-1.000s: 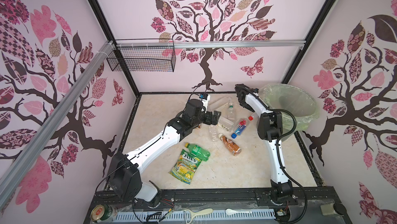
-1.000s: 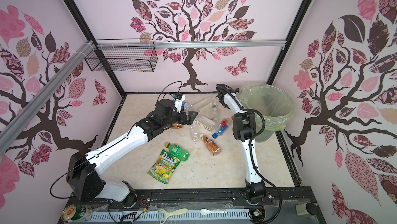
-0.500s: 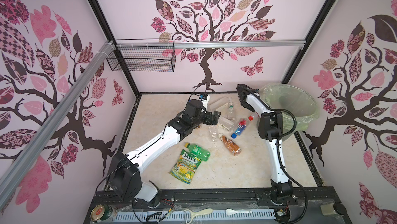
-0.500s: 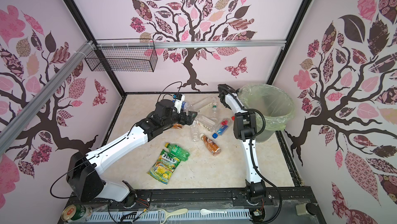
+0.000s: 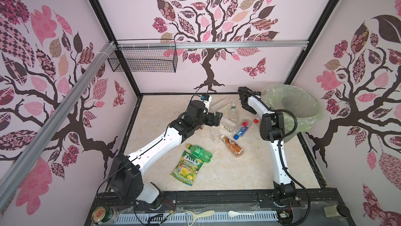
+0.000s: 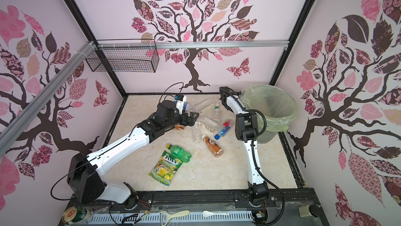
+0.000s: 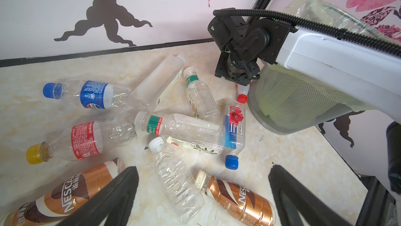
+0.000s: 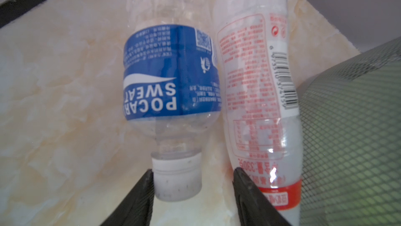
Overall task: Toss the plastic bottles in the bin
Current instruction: 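Close the right gripper on the Pocari Sweat bottle's white cap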
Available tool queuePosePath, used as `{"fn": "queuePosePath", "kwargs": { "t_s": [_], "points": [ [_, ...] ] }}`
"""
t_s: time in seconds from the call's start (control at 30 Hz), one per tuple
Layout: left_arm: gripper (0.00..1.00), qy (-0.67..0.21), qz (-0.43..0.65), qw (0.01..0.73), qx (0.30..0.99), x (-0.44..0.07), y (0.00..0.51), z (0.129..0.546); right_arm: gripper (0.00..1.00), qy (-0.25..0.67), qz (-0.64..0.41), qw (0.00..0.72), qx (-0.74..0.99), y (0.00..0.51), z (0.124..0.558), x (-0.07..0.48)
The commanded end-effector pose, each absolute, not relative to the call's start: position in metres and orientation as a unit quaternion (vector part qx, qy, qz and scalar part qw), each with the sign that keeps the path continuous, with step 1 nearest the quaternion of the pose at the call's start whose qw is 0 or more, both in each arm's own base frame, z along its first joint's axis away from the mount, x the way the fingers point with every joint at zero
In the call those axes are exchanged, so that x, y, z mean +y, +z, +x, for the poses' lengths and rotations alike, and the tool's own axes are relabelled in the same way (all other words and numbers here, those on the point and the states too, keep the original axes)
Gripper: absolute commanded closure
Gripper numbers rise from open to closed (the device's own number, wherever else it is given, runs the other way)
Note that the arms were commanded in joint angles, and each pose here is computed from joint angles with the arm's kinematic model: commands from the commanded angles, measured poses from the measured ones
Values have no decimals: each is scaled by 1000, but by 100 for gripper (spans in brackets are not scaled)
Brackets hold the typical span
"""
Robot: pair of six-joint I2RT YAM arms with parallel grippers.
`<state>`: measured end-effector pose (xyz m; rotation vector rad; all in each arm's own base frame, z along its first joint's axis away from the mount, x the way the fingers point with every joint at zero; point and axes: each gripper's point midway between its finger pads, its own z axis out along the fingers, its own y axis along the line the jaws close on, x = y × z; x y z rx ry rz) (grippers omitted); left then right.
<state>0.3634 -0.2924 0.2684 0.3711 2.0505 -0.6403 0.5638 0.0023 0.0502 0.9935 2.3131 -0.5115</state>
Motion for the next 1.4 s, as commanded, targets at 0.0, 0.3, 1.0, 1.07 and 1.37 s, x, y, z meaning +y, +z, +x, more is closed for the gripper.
{"fn": "queuePosePath", "kwargs": {
  "t_s": [0.0, 0.3, 1.0, 1.07, 1.37],
  "points": [
    [2, -256, 147, 458, 839, -290, 258, 362, 41, -192, 424, 264, 844, 29, 553, -3],
    [1, -255, 148, 458, 839, -291, 258, 364, 51, -191, 423, 268, 844, 32, 554, -3],
    [2, -250, 142, 455, 843, -287, 253, 363, 73, -187, 424, 263, 846, 25, 550, -4],
    [2, -250, 142, 454, 843, -288, 253, 363, 74, -184, 425, 263, 846, 27, 550, -3],
    [2, -249, 141, 457, 842, -288, 255, 364, 79, -159, 421, 270, 851, 42, 554, 5]
  ]
}}
